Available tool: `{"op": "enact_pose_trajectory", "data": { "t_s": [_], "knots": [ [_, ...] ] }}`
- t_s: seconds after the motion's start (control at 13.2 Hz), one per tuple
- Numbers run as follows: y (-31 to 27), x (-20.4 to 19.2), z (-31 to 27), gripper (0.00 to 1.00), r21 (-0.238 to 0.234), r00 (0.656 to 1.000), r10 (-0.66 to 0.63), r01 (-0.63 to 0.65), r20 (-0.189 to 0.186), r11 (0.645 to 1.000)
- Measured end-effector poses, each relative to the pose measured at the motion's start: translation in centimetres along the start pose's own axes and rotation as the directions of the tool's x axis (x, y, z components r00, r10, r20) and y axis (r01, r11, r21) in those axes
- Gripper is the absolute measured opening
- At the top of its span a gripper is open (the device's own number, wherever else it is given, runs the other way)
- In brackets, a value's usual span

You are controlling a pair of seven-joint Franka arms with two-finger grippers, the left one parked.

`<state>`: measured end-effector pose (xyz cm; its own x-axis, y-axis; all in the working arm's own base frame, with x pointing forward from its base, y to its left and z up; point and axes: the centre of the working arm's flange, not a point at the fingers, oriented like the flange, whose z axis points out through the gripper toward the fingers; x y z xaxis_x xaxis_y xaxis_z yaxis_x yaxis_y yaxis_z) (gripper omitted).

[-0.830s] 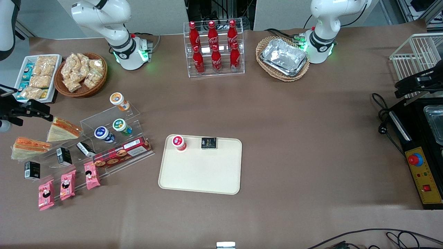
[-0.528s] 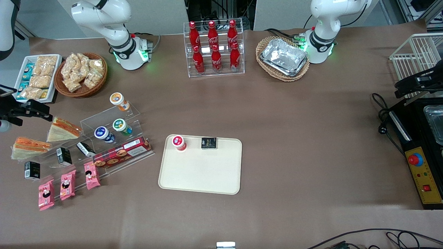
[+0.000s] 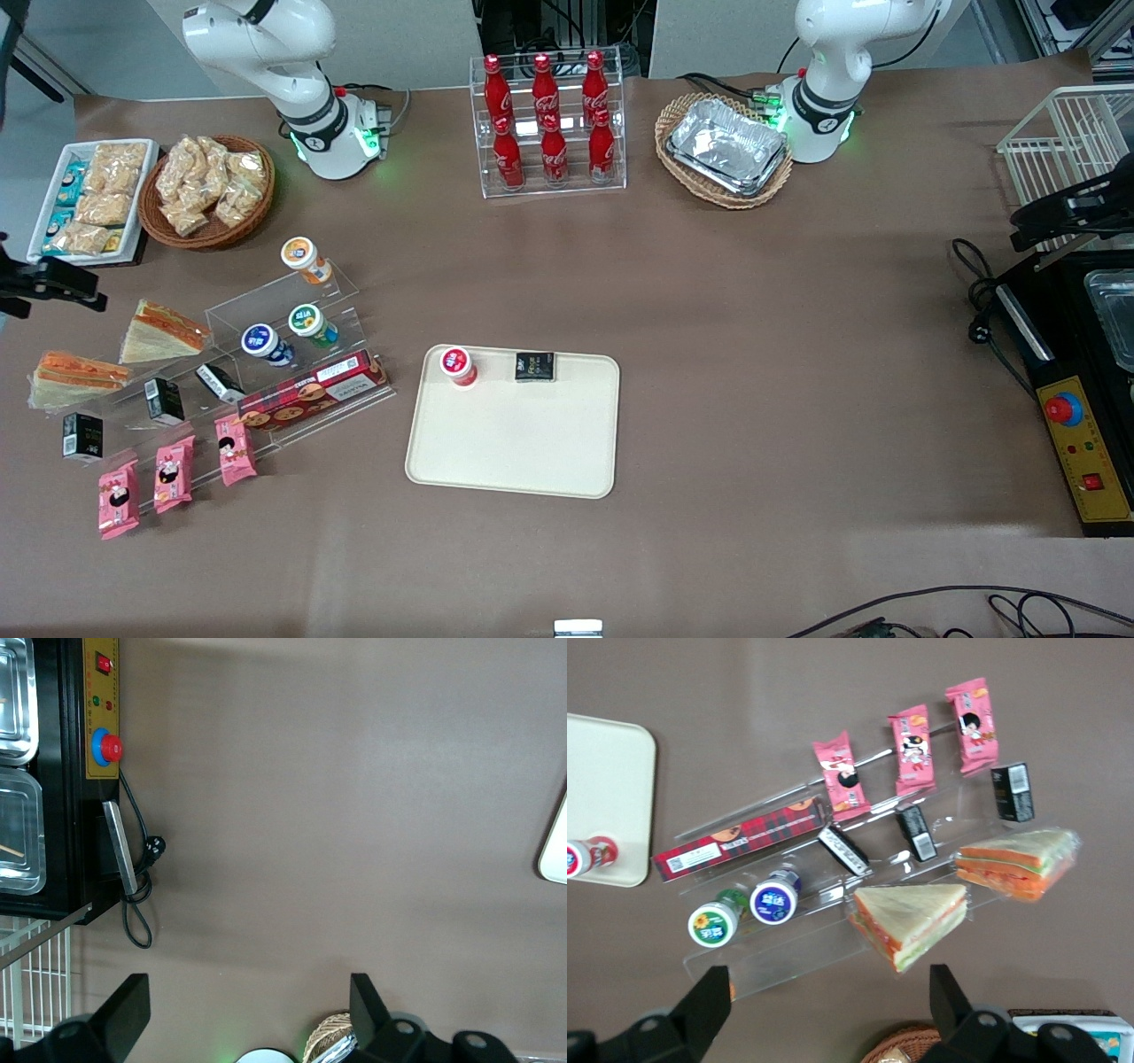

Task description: Place sandwich on tray

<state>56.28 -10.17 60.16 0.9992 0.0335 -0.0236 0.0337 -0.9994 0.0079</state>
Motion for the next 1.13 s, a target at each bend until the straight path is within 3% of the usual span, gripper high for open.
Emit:
{"op": "enact_pose_trajectory", "data": {
  "t_s": [0.23, 0.38, 0.68, 0.98, 1.13],
  "knots": [
    [3.2, -0.6, -0.1, 1.00, -0.004, 0.991, 0.133, -0.133, -0.017, 0.991],
    [4.3, -0.9, -0.1, 1.00, -0.003, 0.960, 0.281, -0.281, -0.020, 0.960],
    [6.4, -1.3, 0.3, 1.00, -0.003, 0.831, 0.556, -0.557, -0.014, 0.831],
    [12.9, -2.2, 2.3, 1.00, -0.014, 0.723, 0.691, -0.691, -0.027, 0.723],
    [16.4, -3.1, 3.8, 1.00, 0.005, 0.663, 0.749, -0.749, -0.007, 0.663]
  ]
}}
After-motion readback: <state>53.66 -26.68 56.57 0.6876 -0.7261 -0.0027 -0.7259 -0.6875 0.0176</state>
